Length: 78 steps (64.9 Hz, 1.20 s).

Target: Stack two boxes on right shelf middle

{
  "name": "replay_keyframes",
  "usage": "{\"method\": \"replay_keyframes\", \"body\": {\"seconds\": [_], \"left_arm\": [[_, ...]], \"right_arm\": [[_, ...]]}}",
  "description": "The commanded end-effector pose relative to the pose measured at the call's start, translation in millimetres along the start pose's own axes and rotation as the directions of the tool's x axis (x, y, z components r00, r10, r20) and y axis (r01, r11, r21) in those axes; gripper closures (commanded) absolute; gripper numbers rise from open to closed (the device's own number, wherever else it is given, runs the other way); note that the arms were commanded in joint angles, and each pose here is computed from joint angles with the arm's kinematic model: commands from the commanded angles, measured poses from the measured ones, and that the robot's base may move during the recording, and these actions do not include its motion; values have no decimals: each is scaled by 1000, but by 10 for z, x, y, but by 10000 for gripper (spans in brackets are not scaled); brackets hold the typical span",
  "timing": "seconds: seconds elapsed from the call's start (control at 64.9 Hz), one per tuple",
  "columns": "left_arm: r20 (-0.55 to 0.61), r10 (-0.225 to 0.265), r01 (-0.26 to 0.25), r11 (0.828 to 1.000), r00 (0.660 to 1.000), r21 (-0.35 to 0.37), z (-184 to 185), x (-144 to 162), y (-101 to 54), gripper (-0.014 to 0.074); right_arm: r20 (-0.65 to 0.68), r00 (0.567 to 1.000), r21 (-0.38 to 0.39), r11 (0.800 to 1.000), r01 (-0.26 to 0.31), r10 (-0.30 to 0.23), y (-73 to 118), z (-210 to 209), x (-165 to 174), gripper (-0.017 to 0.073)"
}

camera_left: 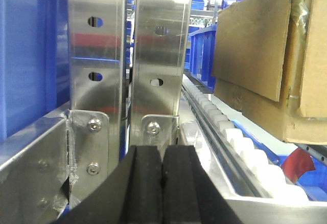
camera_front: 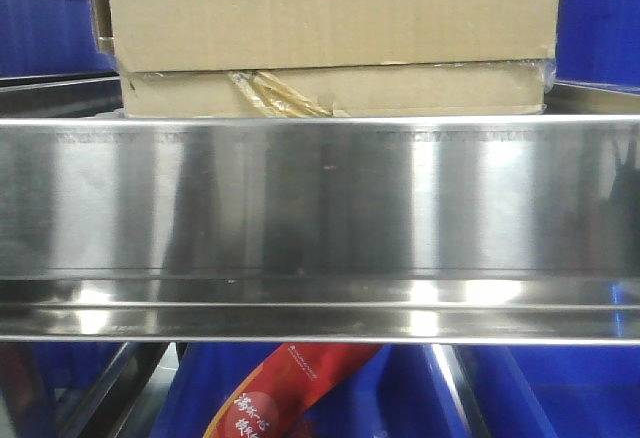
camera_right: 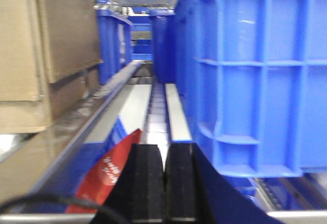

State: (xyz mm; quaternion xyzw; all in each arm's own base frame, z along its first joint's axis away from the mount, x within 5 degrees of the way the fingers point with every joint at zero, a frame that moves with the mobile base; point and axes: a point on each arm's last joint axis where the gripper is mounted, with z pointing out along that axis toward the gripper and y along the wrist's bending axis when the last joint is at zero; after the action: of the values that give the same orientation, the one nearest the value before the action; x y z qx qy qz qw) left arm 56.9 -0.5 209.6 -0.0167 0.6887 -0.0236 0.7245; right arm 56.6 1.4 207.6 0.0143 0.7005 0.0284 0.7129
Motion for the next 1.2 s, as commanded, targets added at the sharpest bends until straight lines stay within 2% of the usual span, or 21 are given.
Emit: {"method": "replay_keyframes", "body": {"seconds": [0.0,1.187], "left_arm": [[25,1,-1,1000,1000,-1,-6,-26,0,705],[25,1,-1,1000,1000,-1,-6,-26,0,705]], "right_arm": [[23,1000,-21,1000,1,0,11,-2,-14,713],[24,1000,-28,1000,1,0,15,-2,-16,713]]}}
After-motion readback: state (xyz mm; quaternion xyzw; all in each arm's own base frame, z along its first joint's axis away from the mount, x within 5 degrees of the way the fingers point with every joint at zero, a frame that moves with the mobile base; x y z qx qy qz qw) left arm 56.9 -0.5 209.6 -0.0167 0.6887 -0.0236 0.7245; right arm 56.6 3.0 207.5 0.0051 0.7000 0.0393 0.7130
